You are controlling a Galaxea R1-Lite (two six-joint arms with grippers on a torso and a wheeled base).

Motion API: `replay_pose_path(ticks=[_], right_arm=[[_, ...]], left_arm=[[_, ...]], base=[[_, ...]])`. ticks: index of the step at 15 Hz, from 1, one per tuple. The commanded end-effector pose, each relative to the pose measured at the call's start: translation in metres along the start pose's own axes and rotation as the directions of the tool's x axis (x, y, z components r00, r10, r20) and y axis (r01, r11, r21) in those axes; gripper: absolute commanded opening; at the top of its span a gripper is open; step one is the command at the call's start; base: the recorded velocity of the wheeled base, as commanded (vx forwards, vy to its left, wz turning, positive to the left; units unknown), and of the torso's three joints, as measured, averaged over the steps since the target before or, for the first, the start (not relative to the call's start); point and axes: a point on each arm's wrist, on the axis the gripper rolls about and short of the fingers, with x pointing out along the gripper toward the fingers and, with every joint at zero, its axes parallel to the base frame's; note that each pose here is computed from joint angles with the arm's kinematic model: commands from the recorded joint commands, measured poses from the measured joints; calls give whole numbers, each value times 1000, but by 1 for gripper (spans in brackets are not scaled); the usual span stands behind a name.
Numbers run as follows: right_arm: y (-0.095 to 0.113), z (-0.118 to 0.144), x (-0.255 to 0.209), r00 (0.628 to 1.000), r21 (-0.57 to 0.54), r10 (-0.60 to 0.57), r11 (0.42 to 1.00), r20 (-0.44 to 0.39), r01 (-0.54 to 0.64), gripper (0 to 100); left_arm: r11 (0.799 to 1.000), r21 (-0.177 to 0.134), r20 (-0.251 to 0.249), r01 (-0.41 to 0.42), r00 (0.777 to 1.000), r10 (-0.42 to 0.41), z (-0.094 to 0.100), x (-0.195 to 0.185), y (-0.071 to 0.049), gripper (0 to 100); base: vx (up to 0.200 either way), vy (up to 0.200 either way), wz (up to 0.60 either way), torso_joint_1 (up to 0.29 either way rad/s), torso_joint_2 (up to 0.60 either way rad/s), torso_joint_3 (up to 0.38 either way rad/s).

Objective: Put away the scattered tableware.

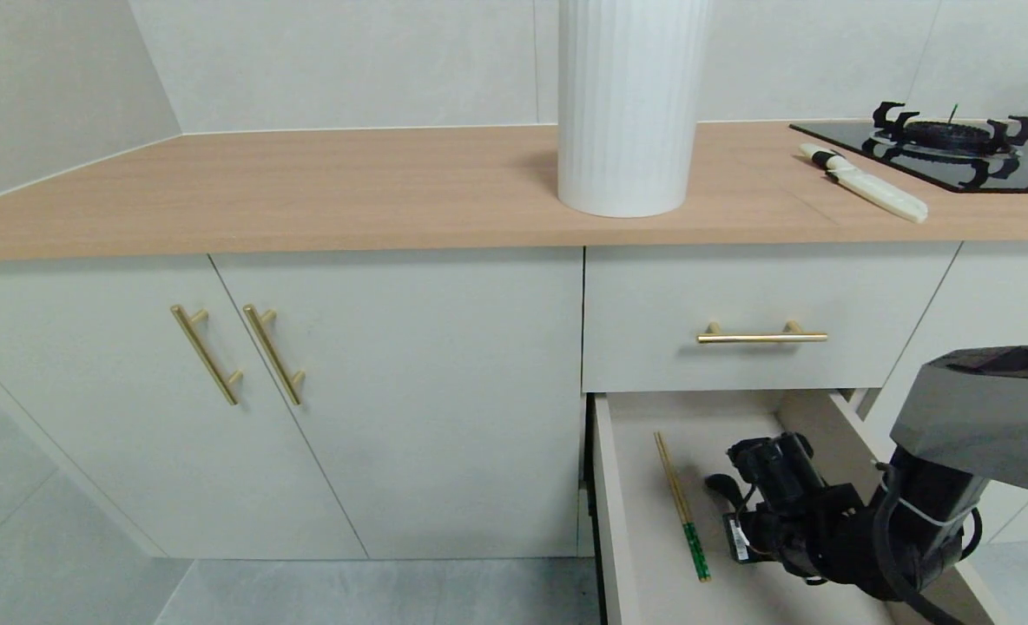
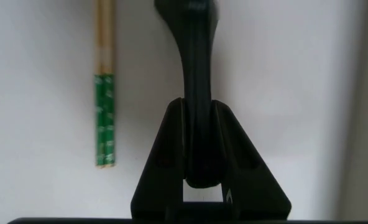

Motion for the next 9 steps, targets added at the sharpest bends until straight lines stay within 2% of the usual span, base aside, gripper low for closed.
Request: replay_pose_path(ticks=[1,9], right_arm=[[3,-16,23,999,-8,-12,1000,-30,12,0],[2,-17,26,1000,-1,-23,1000,-13,23,0]], left_arm=[[1000,0,0,-1,1000,1,0,0,0,100],[1000,0,0,-1,1000,1,0,0,0,100]], base=[[0,0,0,0,0,0],[0,0,0,0,0,0]])
